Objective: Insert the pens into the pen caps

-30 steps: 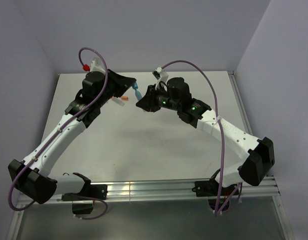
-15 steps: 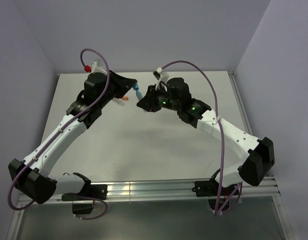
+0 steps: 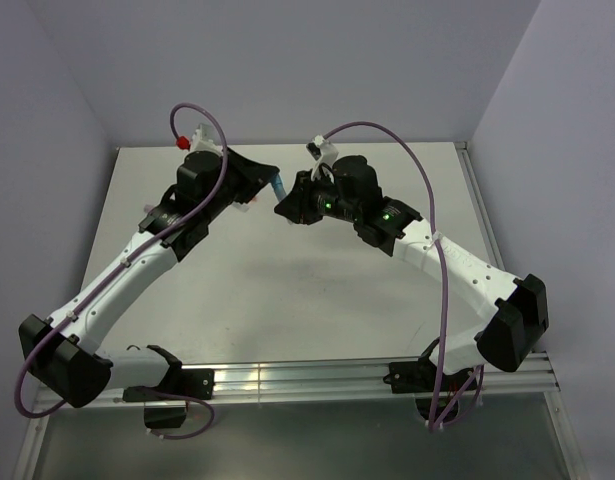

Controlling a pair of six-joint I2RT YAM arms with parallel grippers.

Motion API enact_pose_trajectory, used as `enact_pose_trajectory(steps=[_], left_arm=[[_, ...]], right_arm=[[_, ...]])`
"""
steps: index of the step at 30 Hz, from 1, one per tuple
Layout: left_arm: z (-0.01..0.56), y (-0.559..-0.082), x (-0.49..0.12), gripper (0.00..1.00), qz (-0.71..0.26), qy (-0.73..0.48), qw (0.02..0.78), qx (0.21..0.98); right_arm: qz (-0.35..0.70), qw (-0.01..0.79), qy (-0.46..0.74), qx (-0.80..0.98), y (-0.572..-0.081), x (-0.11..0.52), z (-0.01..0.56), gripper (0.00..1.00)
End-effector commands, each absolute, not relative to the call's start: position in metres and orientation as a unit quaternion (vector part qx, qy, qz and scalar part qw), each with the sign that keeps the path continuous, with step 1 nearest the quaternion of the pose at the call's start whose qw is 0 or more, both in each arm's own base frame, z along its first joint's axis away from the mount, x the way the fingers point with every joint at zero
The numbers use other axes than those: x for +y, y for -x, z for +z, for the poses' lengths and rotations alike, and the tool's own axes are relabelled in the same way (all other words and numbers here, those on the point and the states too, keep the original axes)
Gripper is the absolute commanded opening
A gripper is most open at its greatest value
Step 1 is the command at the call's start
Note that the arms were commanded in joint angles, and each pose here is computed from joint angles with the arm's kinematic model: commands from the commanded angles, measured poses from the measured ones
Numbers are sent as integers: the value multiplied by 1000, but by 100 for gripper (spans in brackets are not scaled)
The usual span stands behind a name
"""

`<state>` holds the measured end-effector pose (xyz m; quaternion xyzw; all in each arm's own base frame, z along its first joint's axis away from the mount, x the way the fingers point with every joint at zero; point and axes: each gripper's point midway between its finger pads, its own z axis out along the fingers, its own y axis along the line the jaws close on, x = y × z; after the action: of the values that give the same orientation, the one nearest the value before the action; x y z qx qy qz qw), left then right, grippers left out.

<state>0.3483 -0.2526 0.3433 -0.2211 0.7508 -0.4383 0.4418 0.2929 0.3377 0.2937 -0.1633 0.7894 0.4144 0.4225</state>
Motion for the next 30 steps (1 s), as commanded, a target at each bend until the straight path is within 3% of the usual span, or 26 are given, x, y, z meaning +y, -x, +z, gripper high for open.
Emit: enact_pose_trajectory(steps=[1, 30], left_arm=[[352, -335, -262, 0, -445, 190, 450, 751], [344, -265, -285, 0, -453, 138, 467, 747]], right_arm=[[426, 461, 156, 762, -303, 339, 330, 0], [448, 471, 154, 744, -303, 335, 324, 0]])
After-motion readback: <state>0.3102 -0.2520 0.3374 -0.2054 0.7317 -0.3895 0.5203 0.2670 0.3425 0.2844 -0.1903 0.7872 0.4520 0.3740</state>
